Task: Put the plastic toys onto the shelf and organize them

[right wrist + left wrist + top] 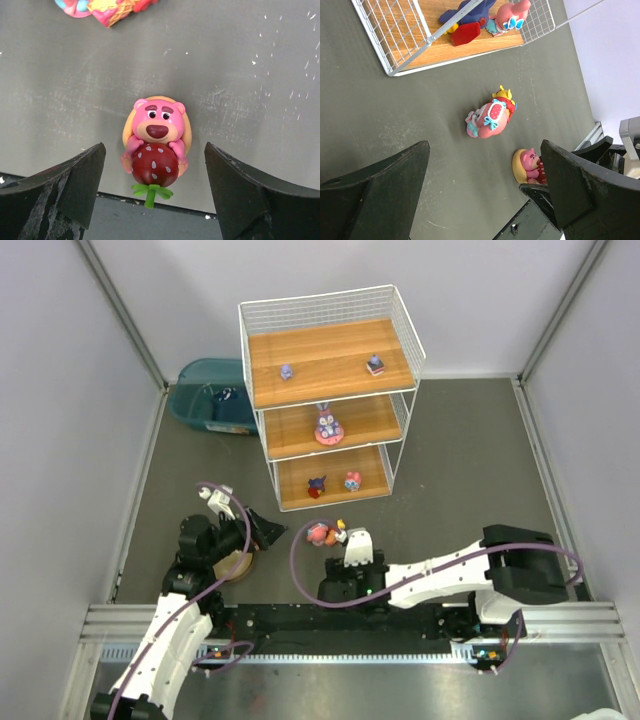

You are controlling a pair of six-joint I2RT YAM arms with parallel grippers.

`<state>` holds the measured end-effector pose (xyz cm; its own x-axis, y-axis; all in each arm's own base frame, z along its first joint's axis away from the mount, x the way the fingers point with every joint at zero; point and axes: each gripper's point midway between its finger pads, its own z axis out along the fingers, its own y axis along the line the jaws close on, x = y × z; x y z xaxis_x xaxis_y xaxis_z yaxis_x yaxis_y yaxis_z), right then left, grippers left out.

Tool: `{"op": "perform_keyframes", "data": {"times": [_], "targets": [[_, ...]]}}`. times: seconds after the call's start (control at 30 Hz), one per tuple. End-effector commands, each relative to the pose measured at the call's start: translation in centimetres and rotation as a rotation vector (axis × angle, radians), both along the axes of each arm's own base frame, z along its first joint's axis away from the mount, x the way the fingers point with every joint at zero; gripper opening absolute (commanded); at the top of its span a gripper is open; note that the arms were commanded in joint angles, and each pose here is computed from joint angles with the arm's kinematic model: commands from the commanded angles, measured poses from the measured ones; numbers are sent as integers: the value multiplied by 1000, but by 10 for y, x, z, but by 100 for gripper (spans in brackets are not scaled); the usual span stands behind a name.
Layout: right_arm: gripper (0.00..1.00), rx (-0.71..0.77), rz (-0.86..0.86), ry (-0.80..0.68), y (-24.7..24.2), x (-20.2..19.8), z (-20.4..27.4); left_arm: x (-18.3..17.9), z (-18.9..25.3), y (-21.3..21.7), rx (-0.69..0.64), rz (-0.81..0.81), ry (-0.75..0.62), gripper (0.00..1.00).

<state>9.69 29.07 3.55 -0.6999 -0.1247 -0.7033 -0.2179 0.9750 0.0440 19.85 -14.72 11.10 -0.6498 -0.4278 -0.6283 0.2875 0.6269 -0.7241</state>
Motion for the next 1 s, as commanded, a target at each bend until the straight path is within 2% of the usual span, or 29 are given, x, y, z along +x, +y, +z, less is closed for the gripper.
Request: {"op": "perform_keyframes", "data": {"times": [0.0, 0.17, 0.43, 0.53, 0.57, 0.63, 0.67, 0.83, 0.97], "targets": [[79, 23, -98, -66, -1, 6, 4, -7, -18, 0, 9, -7, 63, 99], [67, 26, -135, -66, -9, 5, -6, -7, -18, -1, 6, -11, 66, 99], [57, 26, -124, -79, -8, 4, -6, -8, -21, 0, 7, -9, 73, 99], [50, 26, -116, -83, -7, 4, -3, -7, -20, 0, 5, -8, 69, 99], [36, 33, -106, -86, -6, 4, 2, -7, -20, 0, 6, -9, 70, 99], [19, 43, -99, -91, -7, 5, 7, -8, -20, -1, 6, -10, 68, 99], [0, 41, -89, -98, -8, 5, 10, -7, -20, 0, 5, -8, 69, 99], [0, 99, -19, -149, -7, 11, 53, -7, -19, -1, 4, -8, 69, 99], [0, 107, 119, -177, 1, 9, 98, -7, -19, -1, 2, -9, 70, 99]]}}
